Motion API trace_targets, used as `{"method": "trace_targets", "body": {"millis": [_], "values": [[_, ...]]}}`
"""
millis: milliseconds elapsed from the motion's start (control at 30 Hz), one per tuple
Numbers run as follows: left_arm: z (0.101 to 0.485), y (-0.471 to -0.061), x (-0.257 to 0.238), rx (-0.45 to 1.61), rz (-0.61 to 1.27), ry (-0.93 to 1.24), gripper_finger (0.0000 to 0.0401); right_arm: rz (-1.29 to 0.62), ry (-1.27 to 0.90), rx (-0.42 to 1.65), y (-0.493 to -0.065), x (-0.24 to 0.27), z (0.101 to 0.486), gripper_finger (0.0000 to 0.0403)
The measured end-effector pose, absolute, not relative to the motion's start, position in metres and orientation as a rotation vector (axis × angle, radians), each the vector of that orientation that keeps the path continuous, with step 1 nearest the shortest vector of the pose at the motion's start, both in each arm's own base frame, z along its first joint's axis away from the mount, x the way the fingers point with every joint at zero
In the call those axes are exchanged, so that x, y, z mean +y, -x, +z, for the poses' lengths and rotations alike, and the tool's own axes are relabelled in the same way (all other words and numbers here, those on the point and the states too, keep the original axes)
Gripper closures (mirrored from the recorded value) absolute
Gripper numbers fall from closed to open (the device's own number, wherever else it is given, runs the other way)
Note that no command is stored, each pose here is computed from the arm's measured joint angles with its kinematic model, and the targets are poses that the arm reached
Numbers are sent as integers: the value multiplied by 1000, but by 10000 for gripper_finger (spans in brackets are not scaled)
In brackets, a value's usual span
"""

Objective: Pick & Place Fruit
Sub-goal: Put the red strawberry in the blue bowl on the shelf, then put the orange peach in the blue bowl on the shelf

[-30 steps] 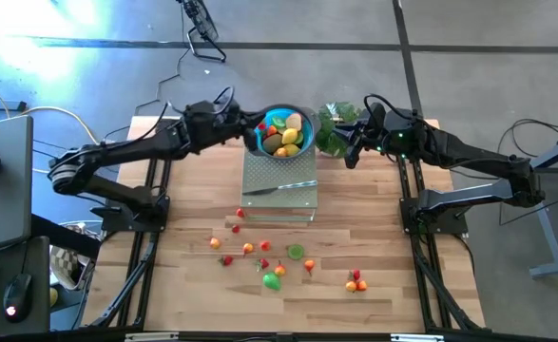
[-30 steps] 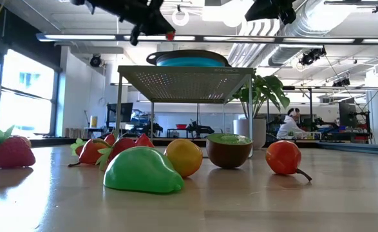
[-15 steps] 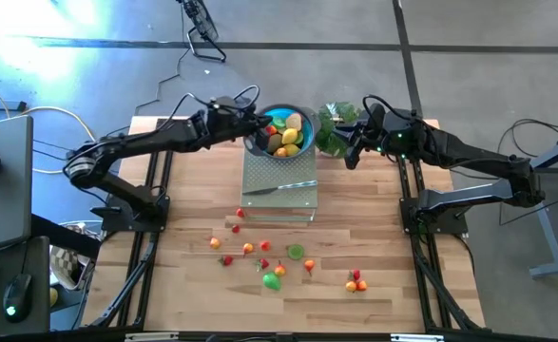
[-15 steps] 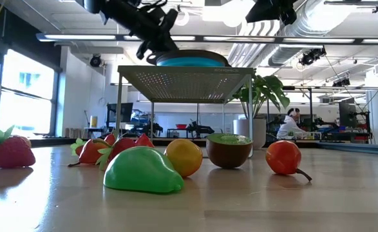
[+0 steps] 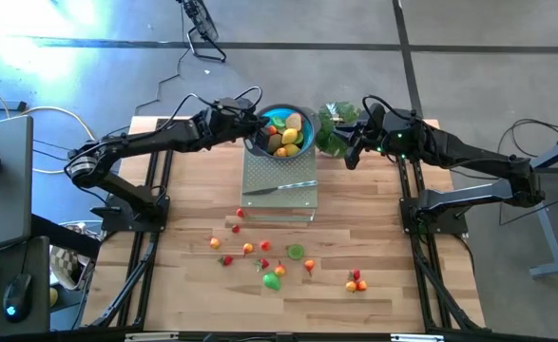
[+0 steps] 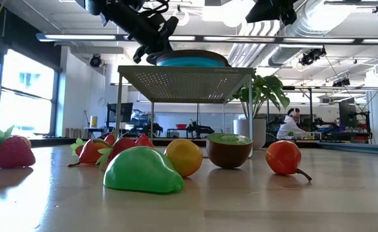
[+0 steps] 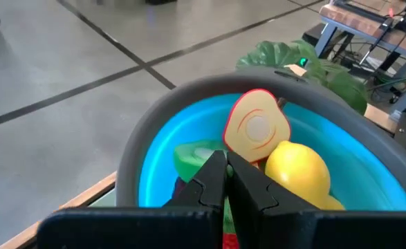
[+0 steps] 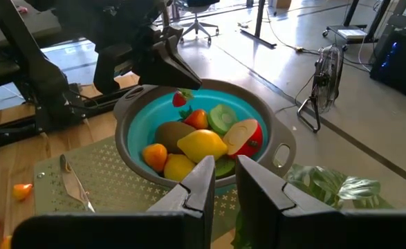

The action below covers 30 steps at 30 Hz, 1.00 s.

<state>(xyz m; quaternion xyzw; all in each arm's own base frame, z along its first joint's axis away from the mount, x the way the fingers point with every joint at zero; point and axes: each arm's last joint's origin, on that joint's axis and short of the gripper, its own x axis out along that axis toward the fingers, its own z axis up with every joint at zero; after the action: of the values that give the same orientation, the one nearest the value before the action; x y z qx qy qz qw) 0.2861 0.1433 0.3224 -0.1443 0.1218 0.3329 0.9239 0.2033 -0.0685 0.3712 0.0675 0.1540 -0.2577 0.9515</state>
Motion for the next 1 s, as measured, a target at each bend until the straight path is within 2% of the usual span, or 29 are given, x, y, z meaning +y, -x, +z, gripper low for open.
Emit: {"method": "trace_targets", "body": {"millis": [400, 733, 1000], "values": [[325, -284, 142, 243, 684, 296, 297, -524, -137, 317, -203, -68, 371, 350], [354, -262, 130, 141, 633, 327, 292, -524, -137, 320, -203, -68, 371, 350], [370, -237, 102, 189, 499, 387, 292, -520, -138, 320, -203, -68, 371, 350]]}}
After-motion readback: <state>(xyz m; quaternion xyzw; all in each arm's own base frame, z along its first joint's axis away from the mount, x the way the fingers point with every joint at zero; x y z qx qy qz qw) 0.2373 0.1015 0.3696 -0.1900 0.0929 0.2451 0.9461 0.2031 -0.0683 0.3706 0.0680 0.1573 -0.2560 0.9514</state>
